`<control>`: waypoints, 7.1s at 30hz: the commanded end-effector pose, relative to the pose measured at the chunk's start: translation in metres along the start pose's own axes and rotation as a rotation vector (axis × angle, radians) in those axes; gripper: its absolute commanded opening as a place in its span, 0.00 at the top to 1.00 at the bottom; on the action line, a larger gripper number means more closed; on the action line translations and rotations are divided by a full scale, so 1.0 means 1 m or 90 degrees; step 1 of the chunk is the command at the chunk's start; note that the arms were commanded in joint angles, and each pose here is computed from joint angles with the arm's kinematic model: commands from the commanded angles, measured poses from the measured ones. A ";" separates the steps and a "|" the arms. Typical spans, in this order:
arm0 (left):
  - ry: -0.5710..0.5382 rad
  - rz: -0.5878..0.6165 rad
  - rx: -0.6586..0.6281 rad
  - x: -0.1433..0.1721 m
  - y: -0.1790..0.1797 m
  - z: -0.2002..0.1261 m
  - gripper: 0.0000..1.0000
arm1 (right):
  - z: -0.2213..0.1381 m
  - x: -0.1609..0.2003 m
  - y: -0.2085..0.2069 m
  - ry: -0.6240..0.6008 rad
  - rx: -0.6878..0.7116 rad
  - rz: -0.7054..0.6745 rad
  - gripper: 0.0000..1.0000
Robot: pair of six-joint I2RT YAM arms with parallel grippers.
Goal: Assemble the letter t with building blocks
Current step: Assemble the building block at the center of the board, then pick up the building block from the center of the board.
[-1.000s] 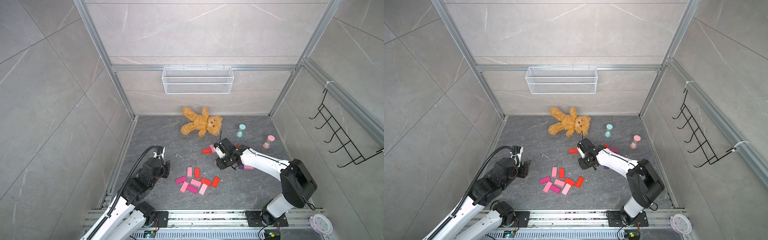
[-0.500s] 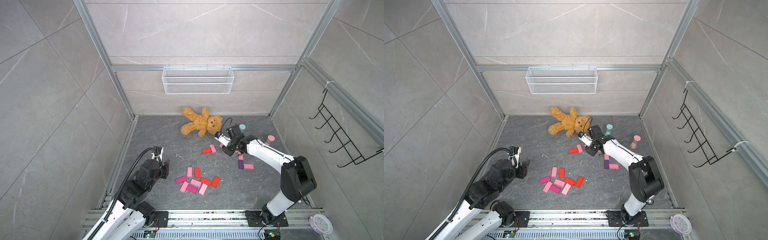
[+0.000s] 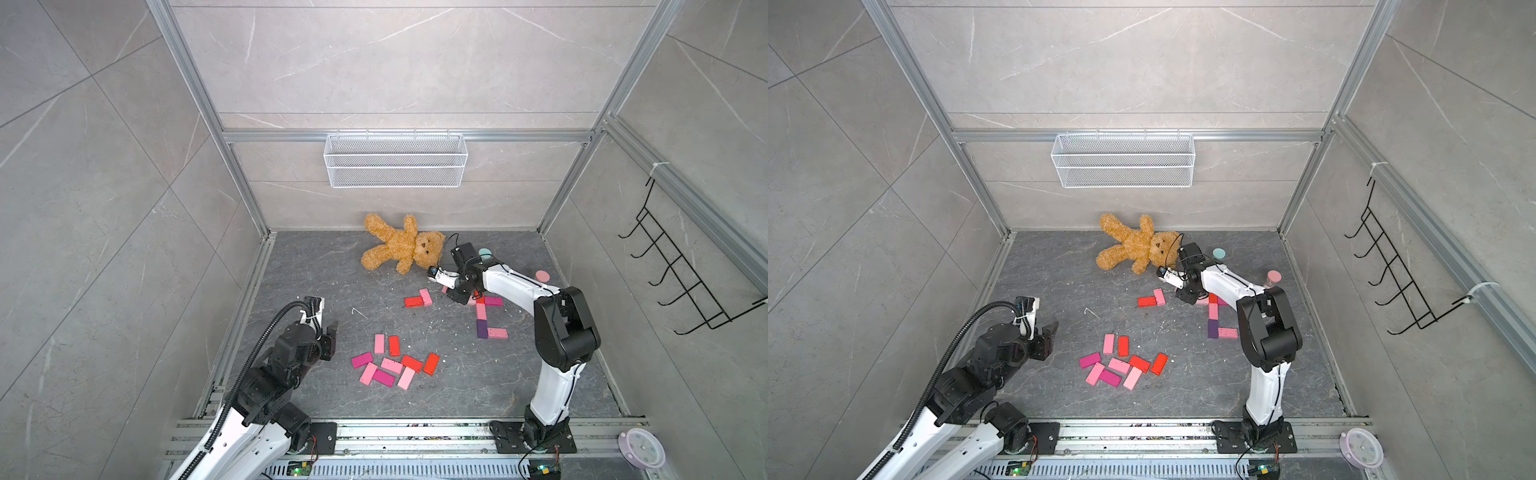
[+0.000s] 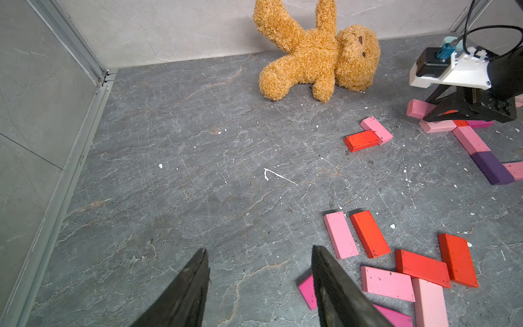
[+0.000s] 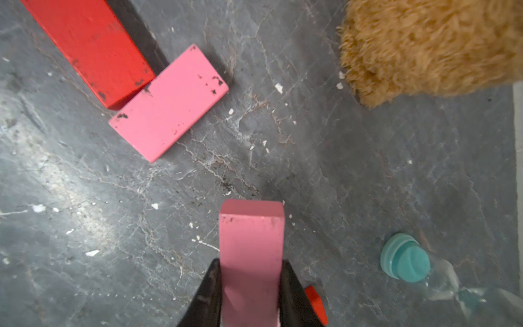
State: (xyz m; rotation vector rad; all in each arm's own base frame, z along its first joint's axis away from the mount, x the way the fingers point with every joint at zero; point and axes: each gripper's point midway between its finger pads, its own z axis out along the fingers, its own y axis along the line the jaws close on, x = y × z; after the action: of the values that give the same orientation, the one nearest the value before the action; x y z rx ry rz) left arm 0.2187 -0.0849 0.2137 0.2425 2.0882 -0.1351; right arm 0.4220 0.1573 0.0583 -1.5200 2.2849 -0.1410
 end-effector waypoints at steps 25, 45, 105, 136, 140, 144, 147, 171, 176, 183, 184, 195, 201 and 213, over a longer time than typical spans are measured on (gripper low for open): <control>-0.042 0.006 0.004 -0.009 0.001 -0.004 0.40 | 0.039 -0.001 0.038 0.074 -0.101 -0.131 1.00; -0.048 0.008 0.013 -0.011 -0.002 -0.003 0.40 | 0.039 -0.004 0.056 0.093 -0.127 -0.150 1.00; -0.042 0.032 0.045 -0.011 -0.013 0.001 0.40 | 0.072 0.004 0.086 0.155 -0.207 -0.166 0.61; -0.037 0.041 0.056 -0.010 -0.018 0.006 0.40 | 0.069 0.006 0.091 0.145 -0.219 -0.223 0.70; -0.041 0.041 0.057 -0.011 -0.017 0.005 0.40 | 0.070 0.007 0.091 0.146 -0.219 -0.225 0.69; -0.040 0.041 0.058 -0.011 -0.017 0.004 0.40 | 0.070 0.006 0.091 0.144 -0.218 -0.230 0.68; -0.041 0.041 0.061 -0.011 -0.018 0.004 0.40 | 0.070 0.005 0.091 0.144 -0.216 -0.230 0.66; -0.032 0.031 0.040 -0.008 -0.013 0.005 0.36 | 0.054 -0.010 0.080 0.128 -0.199 -0.184 0.51; -0.021 0.033 0.048 -0.006 -0.016 0.007 0.34 | 0.038 -0.025 0.072 0.098 -0.196 -0.160 0.49; -0.011 0.031 0.055 -0.003 -0.018 0.010 0.31 | 0.018 -0.037 0.056 0.060 -0.165 -0.146 0.49; -0.010 0.031 0.056 -0.003 -0.019 0.010 0.30 | 0.014 -0.042 0.054 0.047 -0.158 -0.143 0.48; -0.008 0.021 0.058 -0.002 -0.020 0.012 0.30 | -0.023 -0.062 0.023 -0.010 -0.070 -0.125 0.48; -0.009 0.015 0.056 0.000 -0.019 0.013 0.30 | -0.056 -0.068 0.016 -0.052 -0.030 -0.038 0.50; -0.015 0.010 -0.001 -0.003 -0.002 0.008 0.30 | -0.116 -0.060 0.051 -0.200 0.023 0.359 0.51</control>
State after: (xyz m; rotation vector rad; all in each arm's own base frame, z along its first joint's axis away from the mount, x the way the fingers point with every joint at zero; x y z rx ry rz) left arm 0.2243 -0.0969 0.1997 0.3145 2.0960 -0.1471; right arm 0.3571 0.2069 0.1497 -1.0884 2.2670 0.0850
